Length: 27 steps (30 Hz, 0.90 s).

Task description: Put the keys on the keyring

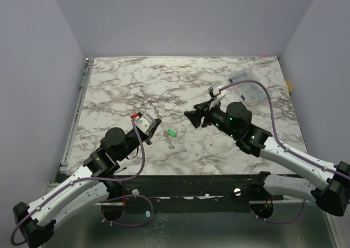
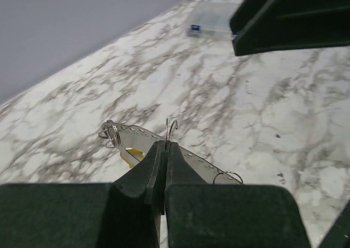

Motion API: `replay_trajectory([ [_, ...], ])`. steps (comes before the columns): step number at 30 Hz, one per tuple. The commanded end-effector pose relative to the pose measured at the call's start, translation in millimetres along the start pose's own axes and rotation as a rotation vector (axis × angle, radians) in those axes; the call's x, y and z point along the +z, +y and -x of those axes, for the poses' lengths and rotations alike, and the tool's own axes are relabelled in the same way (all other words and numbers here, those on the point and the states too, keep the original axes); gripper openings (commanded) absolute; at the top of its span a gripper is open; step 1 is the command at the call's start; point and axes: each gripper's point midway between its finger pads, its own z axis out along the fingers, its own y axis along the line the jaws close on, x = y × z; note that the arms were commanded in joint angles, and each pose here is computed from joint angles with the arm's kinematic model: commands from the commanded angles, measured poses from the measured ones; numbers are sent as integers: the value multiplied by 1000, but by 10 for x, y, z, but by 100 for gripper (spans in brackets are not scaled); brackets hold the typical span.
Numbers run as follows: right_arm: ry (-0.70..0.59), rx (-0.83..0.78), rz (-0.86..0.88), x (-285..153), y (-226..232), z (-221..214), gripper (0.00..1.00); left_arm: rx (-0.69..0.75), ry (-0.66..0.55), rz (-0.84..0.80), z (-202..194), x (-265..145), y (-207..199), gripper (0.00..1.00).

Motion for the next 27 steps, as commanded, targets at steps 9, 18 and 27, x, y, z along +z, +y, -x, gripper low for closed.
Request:
replay_trajectory([
  [9, 598, 143, -325, 479, -377, -1263, 56, 12, -14, 530, 182, -430, 1019, 0],
  [18, 792, 324, -507, 854, -379, -1711, 49, 1, -42, 575, 243, -533, 1129, 0],
  [27, 802, 460, -579, 1081, -311, -1856, 62, -14, -76, 582, 309, -582, 1170, 0],
])
